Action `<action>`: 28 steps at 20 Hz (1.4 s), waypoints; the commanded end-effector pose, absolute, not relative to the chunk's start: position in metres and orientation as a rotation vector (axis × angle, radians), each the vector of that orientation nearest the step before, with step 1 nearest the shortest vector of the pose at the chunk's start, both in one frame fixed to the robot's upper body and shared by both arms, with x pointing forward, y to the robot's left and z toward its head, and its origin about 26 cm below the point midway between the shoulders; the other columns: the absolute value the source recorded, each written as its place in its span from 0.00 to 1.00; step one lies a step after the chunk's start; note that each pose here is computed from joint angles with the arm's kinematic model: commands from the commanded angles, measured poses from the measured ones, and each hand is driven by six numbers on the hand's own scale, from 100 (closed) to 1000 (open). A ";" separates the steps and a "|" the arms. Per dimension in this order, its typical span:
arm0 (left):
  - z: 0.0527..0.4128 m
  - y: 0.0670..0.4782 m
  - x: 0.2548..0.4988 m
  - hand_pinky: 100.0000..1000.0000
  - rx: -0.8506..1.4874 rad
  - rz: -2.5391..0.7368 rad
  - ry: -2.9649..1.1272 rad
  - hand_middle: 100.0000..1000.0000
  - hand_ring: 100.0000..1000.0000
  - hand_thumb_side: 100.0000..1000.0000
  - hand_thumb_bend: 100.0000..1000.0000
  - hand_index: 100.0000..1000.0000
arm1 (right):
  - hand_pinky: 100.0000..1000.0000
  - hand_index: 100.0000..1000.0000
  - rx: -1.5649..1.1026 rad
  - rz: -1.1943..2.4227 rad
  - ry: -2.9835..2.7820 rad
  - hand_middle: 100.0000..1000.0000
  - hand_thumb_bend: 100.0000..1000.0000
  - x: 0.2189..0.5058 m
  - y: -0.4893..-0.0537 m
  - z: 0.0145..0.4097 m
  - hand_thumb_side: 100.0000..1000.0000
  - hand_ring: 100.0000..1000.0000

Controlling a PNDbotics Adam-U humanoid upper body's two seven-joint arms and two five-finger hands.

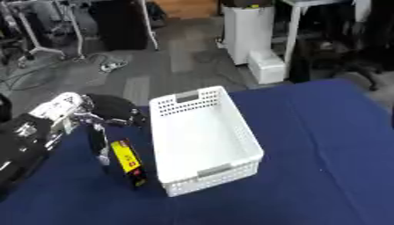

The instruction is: Pick up objects on the table and place them in the box.

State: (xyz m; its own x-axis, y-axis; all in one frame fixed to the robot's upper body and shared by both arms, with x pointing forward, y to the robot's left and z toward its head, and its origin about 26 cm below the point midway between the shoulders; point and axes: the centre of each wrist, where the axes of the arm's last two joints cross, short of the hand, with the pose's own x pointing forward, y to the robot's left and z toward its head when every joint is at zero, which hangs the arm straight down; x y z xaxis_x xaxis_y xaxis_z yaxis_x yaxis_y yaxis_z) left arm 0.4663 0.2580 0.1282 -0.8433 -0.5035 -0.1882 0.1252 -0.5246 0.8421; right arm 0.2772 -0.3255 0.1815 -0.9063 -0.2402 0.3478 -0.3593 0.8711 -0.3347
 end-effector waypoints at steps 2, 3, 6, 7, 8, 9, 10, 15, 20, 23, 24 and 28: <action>0.126 0.273 0.469 0.74 0.381 -2.615 -0.986 0.73 0.71 0.40 0.99 0.76 | 0.13 0.43 0.449 0.828 -2.864 0.34 0.00 0.277 -0.326 0.191 1.00 0.21; 0.122 0.277 0.468 0.73 0.357 -2.607 -0.959 0.73 0.71 0.40 0.99 0.76 | 0.13 0.43 0.448 0.829 -2.864 0.34 0.00 0.277 -0.326 0.192 1.00 0.21; 0.112 0.281 0.467 0.73 0.296 -2.591 -0.911 0.74 0.71 0.39 1.00 0.77 | 0.13 0.43 0.446 0.830 -2.865 0.34 0.00 0.277 -0.327 0.191 1.00 0.21; 0.108 0.281 0.466 0.73 0.272 -2.586 -0.907 0.75 0.71 0.39 1.00 0.77 | 0.13 0.43 0.446 0.830 -2.865 0.34 0.00 0.277 -0.326 0.192 1.00 0.21; 0.105 0.280 0.465 0.73 0.252 -2.583 -0.911 0.75 0.71 0.39 1.00 0.77 | 0.13 0.43 0.447 0.830 -2.866 0.34 0.00 0.277 -0.326 0.192 1.00 0.21; 0.101 0.277 0.464 0.73 0.230 -2.580 -0.923 0.75 0.71 0.39 1.00 0.78 | 0.13 0.43 0.447 0.829 -2.867 0.34 0.00 0.277 -0.326 0.192 1.00 0.21; 0.099 0.274 0.463 0.73 0.214 -2.581 -0.932 0.75 0.71 0.38 1.00 0.78 | 0.13 0.43 0.448 0.829 -2.868 0.34 0.00 0.277 -0.326 0.192 1.00 0.21; 0.086 0.257 0.458 0.72 0.135 -2.580 -0.987 0.78 0.71 0.36 1.00 0.79 | 0.13 0.43 0.455 0.824 -2.873 0.34 0.00 0.278 -0.325 0.193 1.00 0.21; 0.066 0.256 0.451 0.71 0.084 -2.563 -0.973 0.78 0.71 0.36 0.99 0.80 | 0.13 0.43 0.465 0.812 -2.877 0.34 0.00 0.279 -0.324 0.195 1.00 0.21; 0.062 0.258 0.450 0.75 0.088 -2.562 -0.956 0.81 0.74 0.35 1.00 0.84 | 0.13 0.43 0.465 0.813 -2.876 0.34 0.00 0.279 -0.325 0.195 1.00 0.21; 0.062 0.261 0.450 0.77 0.095 -2.565 -0.936 0.83 0.76 0.34 1.00 0.85 | 0.13 0.43 0.465 0.814 -2.876 0.34 0.00 0.279 -0.325 0.195 1.00 0.21; 0.055 0.267 0.450 0.79 0.124 -2.570 -0.865 0.86 0.79 0.33 0.99 0.88 | 0.13 0.43 0.466 0.810 -2.879 0.34 0.00 0.279 -0.325 0.195 1.00 0.21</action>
